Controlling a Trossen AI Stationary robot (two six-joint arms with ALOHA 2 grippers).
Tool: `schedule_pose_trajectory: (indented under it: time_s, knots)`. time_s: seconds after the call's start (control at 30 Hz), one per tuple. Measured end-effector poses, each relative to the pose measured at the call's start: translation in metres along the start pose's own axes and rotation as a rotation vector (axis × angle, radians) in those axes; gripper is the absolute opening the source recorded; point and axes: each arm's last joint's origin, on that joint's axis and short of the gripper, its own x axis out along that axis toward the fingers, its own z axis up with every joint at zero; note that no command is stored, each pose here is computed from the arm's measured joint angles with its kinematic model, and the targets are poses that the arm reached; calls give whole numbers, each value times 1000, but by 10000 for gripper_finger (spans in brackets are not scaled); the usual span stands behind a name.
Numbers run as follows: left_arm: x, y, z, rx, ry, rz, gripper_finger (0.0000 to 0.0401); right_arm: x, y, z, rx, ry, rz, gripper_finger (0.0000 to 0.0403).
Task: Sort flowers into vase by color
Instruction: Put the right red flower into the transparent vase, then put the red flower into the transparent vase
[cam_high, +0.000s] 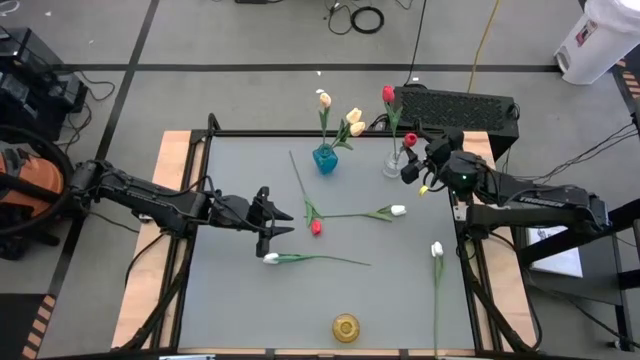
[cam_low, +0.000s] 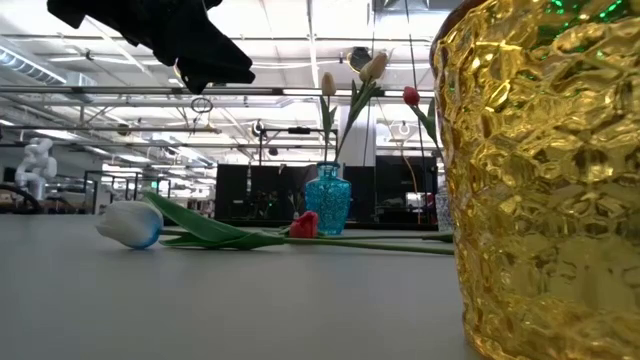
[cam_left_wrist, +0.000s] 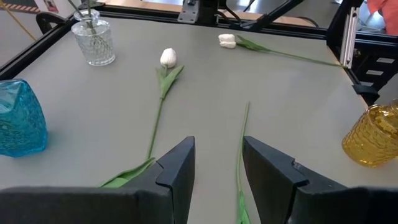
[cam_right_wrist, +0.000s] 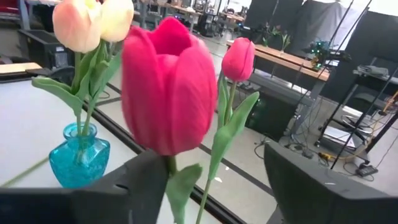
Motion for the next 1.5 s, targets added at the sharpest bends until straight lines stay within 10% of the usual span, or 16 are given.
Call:
schedule_pose_trajectory:
  time_s: [0.37, 1.5]
  knots:
    - [-1, -6, -1, 9, 3, -22, 141, -3, 7, 0, 20, -2, 107, 321]
    - [-1, -7, 0, 7, -14, -28, 141, -22, 19, -31, -41, 260, 258, 325]
